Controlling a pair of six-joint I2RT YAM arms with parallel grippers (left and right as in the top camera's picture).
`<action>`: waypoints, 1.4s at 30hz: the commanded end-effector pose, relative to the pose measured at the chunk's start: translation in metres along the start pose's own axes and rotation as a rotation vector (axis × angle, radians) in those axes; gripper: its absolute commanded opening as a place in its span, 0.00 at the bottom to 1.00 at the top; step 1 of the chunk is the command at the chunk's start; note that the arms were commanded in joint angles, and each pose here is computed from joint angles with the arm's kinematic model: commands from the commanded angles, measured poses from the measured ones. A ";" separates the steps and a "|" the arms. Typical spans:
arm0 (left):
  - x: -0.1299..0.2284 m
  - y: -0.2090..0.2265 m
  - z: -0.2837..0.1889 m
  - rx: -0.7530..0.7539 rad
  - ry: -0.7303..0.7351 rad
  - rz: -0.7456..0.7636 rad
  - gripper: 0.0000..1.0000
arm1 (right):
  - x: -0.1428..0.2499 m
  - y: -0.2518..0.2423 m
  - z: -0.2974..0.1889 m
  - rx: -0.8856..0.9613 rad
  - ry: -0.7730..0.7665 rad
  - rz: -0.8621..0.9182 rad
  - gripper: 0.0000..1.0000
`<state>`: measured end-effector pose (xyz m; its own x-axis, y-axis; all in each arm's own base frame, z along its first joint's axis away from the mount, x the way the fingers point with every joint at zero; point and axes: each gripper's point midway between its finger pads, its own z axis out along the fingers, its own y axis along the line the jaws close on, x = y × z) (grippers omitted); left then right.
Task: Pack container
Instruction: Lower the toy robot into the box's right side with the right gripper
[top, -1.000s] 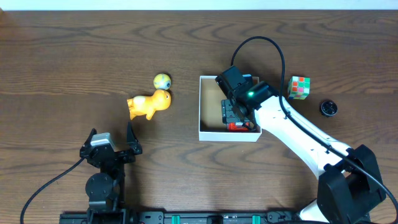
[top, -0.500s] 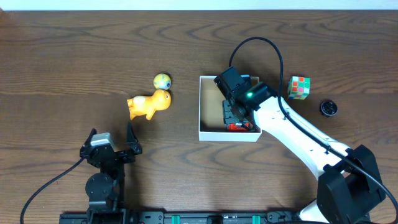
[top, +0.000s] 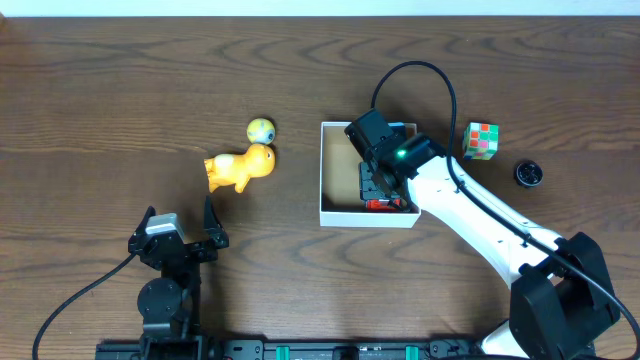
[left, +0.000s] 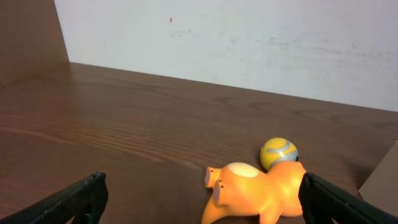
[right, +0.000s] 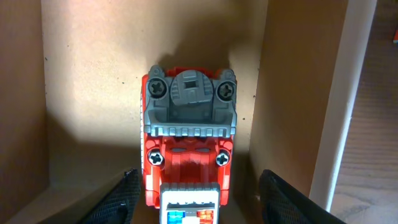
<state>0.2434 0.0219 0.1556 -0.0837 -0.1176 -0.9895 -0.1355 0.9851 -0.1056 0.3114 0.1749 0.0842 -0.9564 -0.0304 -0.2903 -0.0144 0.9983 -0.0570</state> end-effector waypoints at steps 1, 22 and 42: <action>0.018 0.004 0.001 -0.018 0.051 0.012 0.98 | 0.005 0.000 0.005 0.017 0.010 0.019 0.65; 0.018 0.004 0.001 -0.018 0.051 0.012 0.98 | 0.020 -0.004 0.027 0.051 0.061 0.037 0.49; 0.018 0.004 0.001 -0.018 0.051 0.012 0.98 | 0.022 -0.016 0.026 0.107 0.059 0.027 0.45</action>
<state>0.2434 0.0219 0.1556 -0.0837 -0.1176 -0.9895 -0.1355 0.9851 -0.1056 0.3008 0.1653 0.0573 -0.9726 0.0034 -0.2324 0.0295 0.9936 -0.1089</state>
